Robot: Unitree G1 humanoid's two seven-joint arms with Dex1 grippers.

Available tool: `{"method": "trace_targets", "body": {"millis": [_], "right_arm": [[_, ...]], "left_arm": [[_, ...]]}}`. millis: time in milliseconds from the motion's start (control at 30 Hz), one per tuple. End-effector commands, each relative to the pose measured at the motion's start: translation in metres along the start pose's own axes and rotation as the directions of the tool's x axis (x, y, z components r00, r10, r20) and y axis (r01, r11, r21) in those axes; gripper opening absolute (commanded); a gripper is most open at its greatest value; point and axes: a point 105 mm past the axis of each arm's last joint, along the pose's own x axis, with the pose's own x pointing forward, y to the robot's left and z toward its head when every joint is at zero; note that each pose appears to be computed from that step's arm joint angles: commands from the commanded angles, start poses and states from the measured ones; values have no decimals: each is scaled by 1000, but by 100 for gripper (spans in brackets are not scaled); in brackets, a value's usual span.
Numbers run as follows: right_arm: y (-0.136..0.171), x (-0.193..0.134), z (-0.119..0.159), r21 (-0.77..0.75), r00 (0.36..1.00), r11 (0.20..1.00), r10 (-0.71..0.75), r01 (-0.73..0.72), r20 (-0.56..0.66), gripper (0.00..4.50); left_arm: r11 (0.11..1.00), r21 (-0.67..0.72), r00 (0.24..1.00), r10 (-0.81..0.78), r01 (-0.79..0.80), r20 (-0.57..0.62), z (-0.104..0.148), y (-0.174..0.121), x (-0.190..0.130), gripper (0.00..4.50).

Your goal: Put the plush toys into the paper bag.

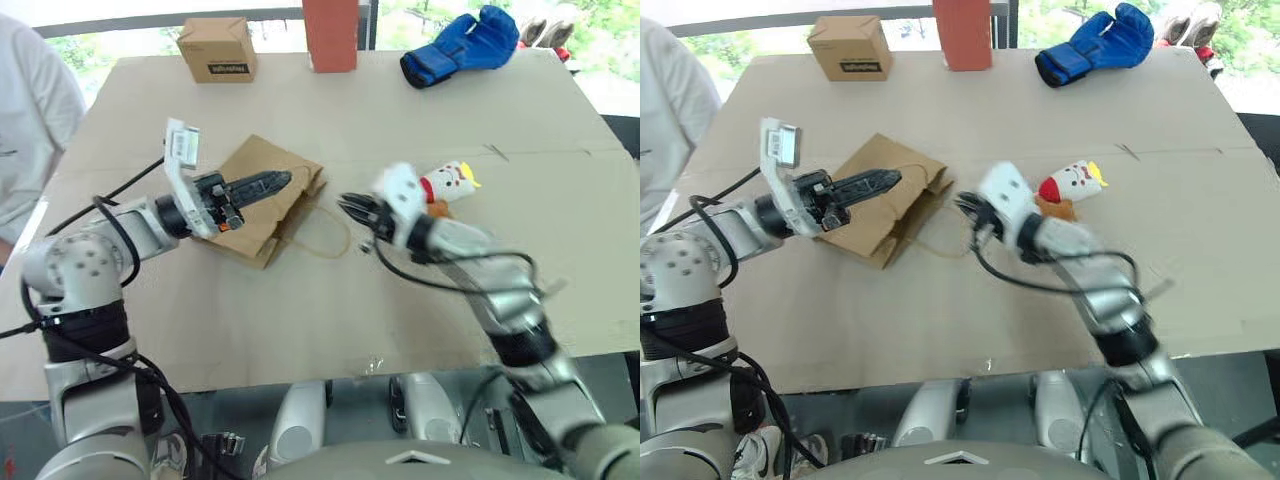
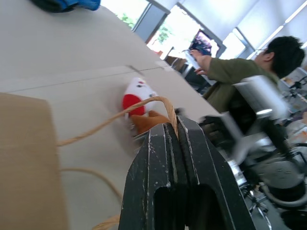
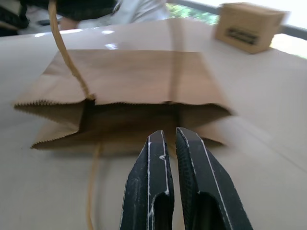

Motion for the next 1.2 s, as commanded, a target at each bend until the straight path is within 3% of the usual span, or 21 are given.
{"method": "trace_targets", "body": {"millis": [33,333,500,667,733,933,1033,1200], "right_arm": [[11,20,-12,23,997,997,80,-80,9,12],[35,77,-38,89,986,982,168,-166,-15,12],[40,80,-59,89,986,985,152,-145,-72,12],[40,77,-71,84,985,989,133,-124,-107,12],[38,76,-72,78,987,991,117,-109,-107,12],[2,61,-31,98,998,995,-34,28,56,12],[-10,37,-5,113,990,993,-39,23,136,93],[-12,-15,27,84,984,996,-47,33,170,341]], "left_arm": [[999,31,999,-12,11,50,13,-15,-3,0],[995,76,992,56,-65,113,26,-26,-6,0],[971,138,950,151,-194,274,58,-21,-22,0],[956,113,902,210,-270,378,79,-16,-37,0],[950,114,890,224,-290,398,81,-15,-39,0],[946,137,910,234,-295,341,57,-7,-30,0],[952,151,924,206,-265,321,49,-8,-22,0],[961,149,931,175,-232,321,42,-7,-12,0]]}}
